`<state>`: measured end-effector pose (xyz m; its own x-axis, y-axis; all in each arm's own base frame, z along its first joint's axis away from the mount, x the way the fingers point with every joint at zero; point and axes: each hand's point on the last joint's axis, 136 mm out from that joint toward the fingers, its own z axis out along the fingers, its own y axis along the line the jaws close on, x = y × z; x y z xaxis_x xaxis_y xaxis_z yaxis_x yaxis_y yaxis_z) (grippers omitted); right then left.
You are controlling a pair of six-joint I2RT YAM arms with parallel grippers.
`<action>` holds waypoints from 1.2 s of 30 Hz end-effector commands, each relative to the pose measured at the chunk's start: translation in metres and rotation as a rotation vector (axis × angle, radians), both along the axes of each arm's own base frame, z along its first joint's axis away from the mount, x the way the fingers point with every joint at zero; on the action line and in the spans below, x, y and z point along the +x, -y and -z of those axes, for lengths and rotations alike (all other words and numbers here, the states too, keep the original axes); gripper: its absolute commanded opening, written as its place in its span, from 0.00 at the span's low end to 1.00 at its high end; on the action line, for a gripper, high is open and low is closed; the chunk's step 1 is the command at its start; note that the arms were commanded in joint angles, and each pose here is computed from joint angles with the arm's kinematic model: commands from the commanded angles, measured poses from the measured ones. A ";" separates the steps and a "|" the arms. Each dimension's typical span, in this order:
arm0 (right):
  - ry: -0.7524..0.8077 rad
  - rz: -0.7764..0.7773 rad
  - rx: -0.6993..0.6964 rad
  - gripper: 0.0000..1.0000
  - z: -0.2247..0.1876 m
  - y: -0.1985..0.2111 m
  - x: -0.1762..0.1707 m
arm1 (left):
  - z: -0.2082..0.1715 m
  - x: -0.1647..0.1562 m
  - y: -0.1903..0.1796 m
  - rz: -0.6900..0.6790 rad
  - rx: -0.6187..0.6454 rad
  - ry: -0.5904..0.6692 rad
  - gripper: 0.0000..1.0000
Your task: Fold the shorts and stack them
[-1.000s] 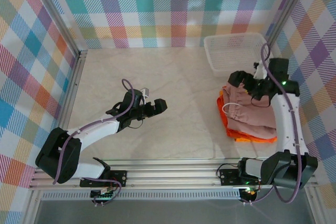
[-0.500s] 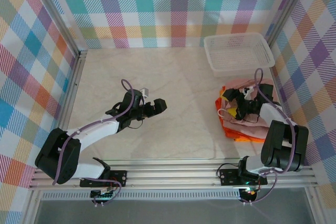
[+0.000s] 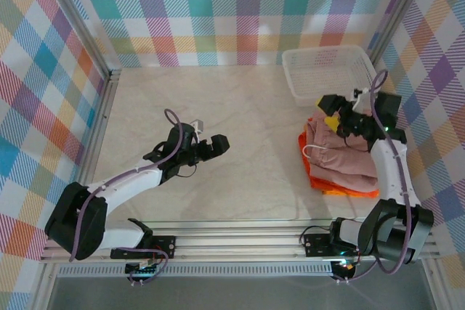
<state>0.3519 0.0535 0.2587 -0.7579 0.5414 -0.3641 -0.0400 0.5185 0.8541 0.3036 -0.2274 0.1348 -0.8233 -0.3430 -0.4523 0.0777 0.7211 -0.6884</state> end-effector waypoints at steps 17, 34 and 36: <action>-0.388 -0.013 0.079 1.00 0.175 0.008 0.038 | -0.038 -0.009 -0.029 -0.048 0.063 0.120 1.00; 0.334 0.179 -0.549 0.99 0.048 0.025 0.015 | -0.085 0.010 -0.189 -0.622 0.771 0.512 1.00; 0.378 0.175 -0.627 0.99 0.063 0.027 0.011 | -0.073 0.016 -0.197 -0.648 0.767 0.522 1.00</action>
